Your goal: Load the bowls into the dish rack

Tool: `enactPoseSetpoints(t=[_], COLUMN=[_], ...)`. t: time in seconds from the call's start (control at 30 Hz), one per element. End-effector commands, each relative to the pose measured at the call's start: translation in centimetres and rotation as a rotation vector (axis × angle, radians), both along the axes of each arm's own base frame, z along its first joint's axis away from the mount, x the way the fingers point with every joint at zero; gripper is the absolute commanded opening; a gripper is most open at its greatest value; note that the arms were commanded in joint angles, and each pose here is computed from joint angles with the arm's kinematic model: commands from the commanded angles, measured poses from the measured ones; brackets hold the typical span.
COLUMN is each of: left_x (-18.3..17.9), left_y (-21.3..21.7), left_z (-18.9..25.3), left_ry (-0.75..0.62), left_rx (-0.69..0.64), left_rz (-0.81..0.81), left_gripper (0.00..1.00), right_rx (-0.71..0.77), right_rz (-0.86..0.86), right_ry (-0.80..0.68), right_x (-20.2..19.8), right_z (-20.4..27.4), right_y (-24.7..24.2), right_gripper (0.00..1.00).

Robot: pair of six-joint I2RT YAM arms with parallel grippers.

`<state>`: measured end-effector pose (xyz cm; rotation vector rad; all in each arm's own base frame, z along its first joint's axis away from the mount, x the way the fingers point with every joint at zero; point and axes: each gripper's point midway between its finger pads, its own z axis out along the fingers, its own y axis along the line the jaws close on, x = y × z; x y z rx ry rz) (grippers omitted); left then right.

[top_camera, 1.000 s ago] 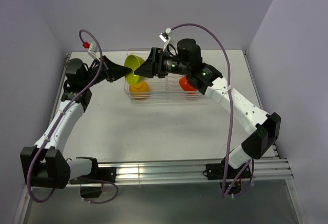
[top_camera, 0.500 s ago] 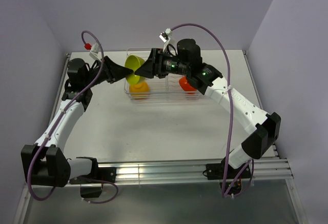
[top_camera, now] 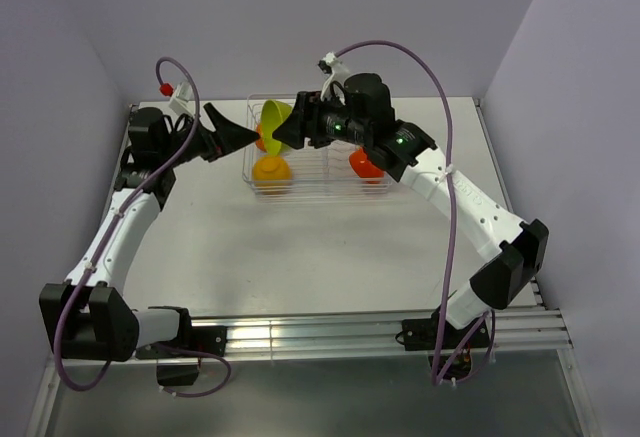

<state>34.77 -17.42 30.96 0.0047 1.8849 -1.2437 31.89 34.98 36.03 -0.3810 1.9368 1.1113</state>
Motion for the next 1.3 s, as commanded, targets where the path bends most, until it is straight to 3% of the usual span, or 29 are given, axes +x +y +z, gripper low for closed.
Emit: enactPoseSetpoints(t=[0.0,0.33,0.83,1.27], left_x=[0.9,1.9,1.1,0.3], left_y=[1.7,5.2,6.4,7.8], left_z=[0.9,3.1,1.4,0.8], left_ry=[-0.017,-0.087,-0.067,-0.063], left_rx=[0.044,0.080,0.081,0.080], left_rz=[0.059,0.136,0.147,0.160], left_gripper=[0.99,1.00,0.99,0.99], right_rx=[-0.082,-0.507,-0.820,-1.008], right_rz=[-0.134,-0.278,-0.357,-0.423], right_ry=[-0.174,-0.125,-0.168,-0.306], right_x=[3.4,11.0,15.7,17.5], right_z=[2.5,-6.5,-14.2,-16.5], right_y=[-1.9,-2.8,-2.2,-0.9], right_gripper=[0.00,0.00,0.00,0.00])
